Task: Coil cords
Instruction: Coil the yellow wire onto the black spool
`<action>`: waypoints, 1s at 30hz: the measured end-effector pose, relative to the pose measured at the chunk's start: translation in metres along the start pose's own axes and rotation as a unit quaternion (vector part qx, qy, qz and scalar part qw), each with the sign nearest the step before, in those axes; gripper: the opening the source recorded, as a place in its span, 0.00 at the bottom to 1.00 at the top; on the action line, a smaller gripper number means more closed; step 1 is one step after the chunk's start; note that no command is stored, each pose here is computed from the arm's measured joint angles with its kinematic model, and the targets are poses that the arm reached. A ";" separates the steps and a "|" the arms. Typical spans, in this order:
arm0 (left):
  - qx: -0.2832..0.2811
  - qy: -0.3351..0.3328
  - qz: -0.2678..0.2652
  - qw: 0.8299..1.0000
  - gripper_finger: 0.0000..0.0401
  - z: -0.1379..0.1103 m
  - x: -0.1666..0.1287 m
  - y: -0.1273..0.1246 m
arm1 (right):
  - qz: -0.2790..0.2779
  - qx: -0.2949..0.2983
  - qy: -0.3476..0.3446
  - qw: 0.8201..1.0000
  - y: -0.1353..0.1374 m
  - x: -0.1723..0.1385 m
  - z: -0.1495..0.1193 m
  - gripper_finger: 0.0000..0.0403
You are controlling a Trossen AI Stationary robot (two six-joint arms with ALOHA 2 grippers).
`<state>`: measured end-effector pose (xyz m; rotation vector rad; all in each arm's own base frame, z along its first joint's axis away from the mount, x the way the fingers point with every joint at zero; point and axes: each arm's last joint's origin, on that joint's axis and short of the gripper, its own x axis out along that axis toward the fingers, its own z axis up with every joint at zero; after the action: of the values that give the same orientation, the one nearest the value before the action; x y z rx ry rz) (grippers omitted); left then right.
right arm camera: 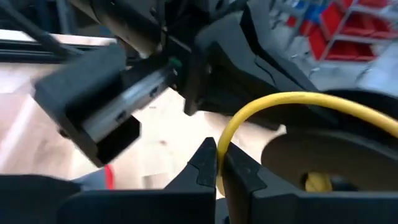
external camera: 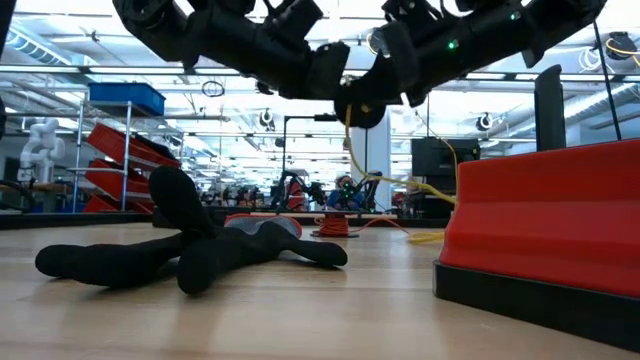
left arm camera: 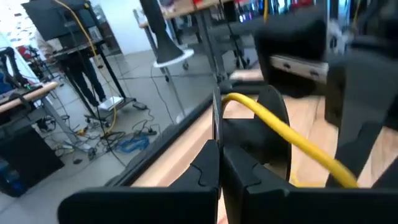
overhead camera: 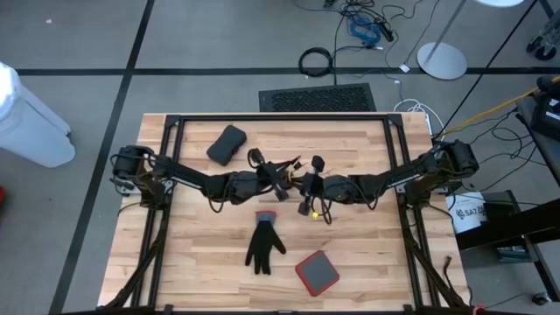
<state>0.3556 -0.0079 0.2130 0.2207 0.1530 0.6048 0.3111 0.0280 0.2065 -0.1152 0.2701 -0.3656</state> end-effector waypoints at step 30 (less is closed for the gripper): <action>-0.118 -0.039 -0.136 0.983 0.00 0.058 -0.032 0.047 | -0.125 -0.080 0.025 0.989 -0.008 0.000 -0.004 0.06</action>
<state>0.3163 0.0019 0.2834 -0.0068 0.0346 0.3374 0.3076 0.0206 0.2042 -0.2995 0.3347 -0.5960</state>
